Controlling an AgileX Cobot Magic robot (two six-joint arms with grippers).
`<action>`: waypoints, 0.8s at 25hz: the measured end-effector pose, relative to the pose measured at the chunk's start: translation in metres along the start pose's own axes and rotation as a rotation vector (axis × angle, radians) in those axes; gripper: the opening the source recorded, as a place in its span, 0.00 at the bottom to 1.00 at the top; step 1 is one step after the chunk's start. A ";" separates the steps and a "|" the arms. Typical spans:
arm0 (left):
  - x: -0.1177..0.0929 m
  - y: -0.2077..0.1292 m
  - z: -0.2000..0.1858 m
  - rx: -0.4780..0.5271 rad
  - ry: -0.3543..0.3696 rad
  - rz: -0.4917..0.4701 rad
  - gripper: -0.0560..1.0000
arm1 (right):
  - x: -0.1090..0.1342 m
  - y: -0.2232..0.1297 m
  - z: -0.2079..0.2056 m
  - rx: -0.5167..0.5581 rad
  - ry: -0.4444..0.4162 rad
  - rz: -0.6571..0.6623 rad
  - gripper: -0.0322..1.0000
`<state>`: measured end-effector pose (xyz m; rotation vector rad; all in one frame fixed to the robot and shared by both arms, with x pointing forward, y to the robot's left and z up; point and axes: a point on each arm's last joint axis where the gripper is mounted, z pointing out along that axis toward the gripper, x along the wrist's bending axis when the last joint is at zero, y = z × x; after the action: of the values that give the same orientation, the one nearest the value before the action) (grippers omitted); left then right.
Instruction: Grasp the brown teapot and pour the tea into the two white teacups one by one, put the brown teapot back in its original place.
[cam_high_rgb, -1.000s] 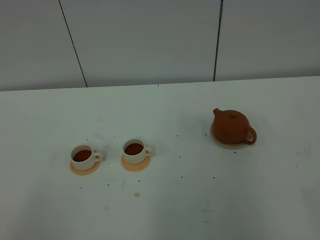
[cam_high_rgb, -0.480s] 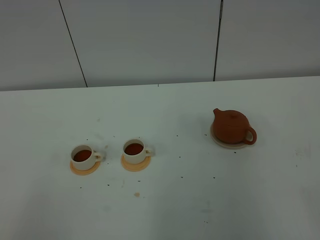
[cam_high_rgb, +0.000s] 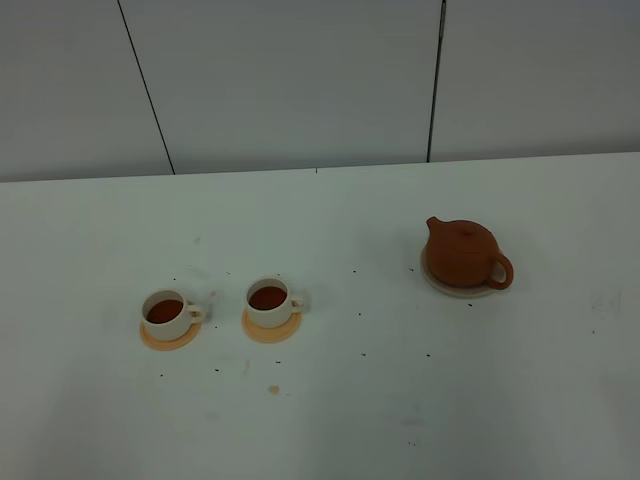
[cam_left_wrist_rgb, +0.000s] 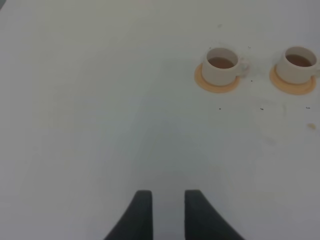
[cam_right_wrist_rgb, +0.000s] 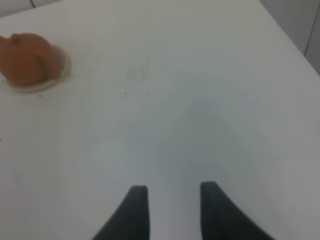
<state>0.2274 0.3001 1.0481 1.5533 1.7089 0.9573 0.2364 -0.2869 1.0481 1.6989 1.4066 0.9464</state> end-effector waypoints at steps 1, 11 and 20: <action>0.000 0.000 0.000 0.000 0.000 0.000 0.27 | 0.000 0.000 0.000 0.000 0.000 0.000 0.27; 0.000 0.000 0.000 0.000 0.000 0.000 0.27 | 0.000 0.000 0.000 0.000 0.000 0.000 0.27; 0.000 0.000 0.000 0.000 0.000 0.000 0.27 | 0.000 0.000 0.000 0.000 0.000 0.000 0.27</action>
<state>0.2274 0.3001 1.0481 1.5533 1.7089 0.9573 0.2364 -0.2869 1.0481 1.6986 1.4069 0.9462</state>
